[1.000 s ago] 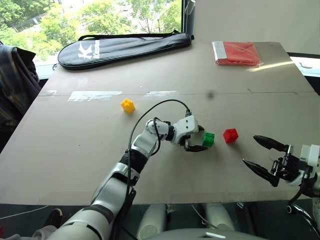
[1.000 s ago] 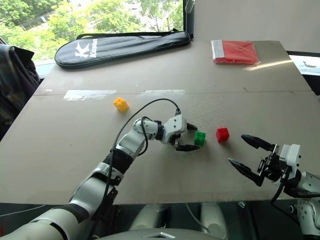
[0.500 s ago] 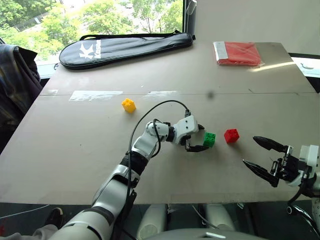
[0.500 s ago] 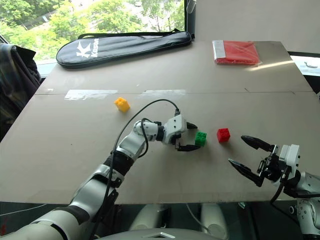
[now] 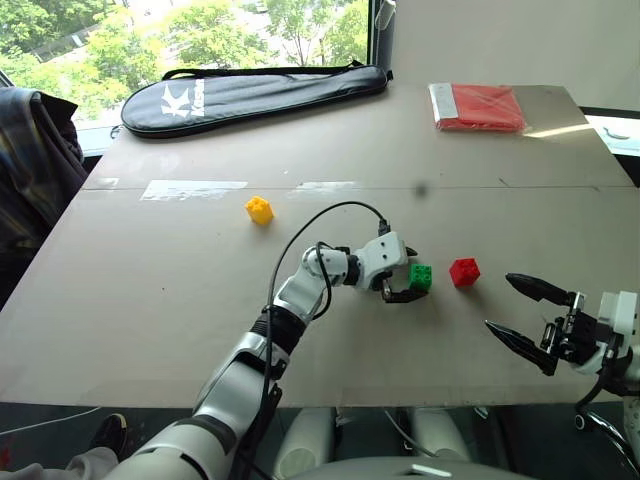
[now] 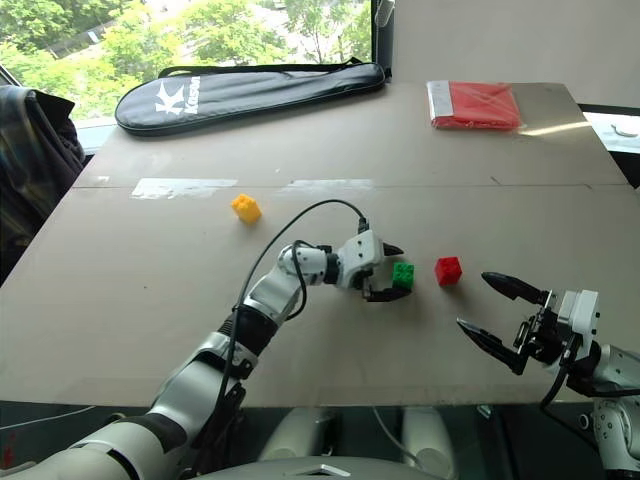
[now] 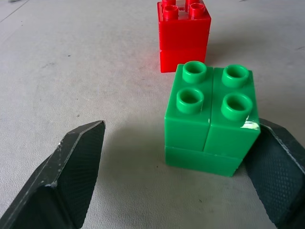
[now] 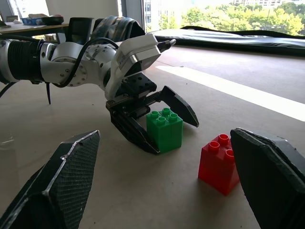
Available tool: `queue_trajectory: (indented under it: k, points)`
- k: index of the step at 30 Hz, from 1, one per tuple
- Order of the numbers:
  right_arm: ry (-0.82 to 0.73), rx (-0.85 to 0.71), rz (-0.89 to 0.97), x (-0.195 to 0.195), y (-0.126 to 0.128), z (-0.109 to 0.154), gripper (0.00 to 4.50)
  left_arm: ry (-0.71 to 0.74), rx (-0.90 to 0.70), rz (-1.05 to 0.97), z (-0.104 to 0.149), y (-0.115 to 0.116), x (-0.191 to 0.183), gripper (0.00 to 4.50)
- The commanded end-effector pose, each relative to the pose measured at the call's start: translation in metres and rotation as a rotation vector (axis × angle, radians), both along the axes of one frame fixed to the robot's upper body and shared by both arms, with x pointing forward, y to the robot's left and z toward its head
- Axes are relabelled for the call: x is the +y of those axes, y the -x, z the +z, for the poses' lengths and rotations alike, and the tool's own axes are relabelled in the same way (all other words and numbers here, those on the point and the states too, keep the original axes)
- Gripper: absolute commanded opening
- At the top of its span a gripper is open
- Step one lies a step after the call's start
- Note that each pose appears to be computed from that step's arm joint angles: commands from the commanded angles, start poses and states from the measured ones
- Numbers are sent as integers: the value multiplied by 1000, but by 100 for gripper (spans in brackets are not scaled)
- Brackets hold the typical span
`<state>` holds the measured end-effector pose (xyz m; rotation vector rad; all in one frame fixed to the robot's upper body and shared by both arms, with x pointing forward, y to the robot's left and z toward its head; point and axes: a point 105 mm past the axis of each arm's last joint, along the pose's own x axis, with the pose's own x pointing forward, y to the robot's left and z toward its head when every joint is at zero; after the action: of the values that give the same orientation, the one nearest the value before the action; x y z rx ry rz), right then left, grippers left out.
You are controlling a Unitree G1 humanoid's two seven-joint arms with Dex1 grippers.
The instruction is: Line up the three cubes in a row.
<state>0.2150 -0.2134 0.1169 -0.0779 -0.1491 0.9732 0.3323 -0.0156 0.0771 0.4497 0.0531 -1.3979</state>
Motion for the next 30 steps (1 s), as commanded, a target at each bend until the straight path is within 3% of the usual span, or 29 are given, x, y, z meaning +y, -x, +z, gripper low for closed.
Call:
queue_trajectory:
  k: [1,18,30]
  points:
    - [2,-34,5,0,2,6,450,-22,-4,11,-4,-1,0,439]
    - [1,-41,10,2,-1,7,450,-16,-14,10,-2,-5,3,439]
    - [-22,-45,36,5,3,10,450,132,-66,-34,26,3,13,439]
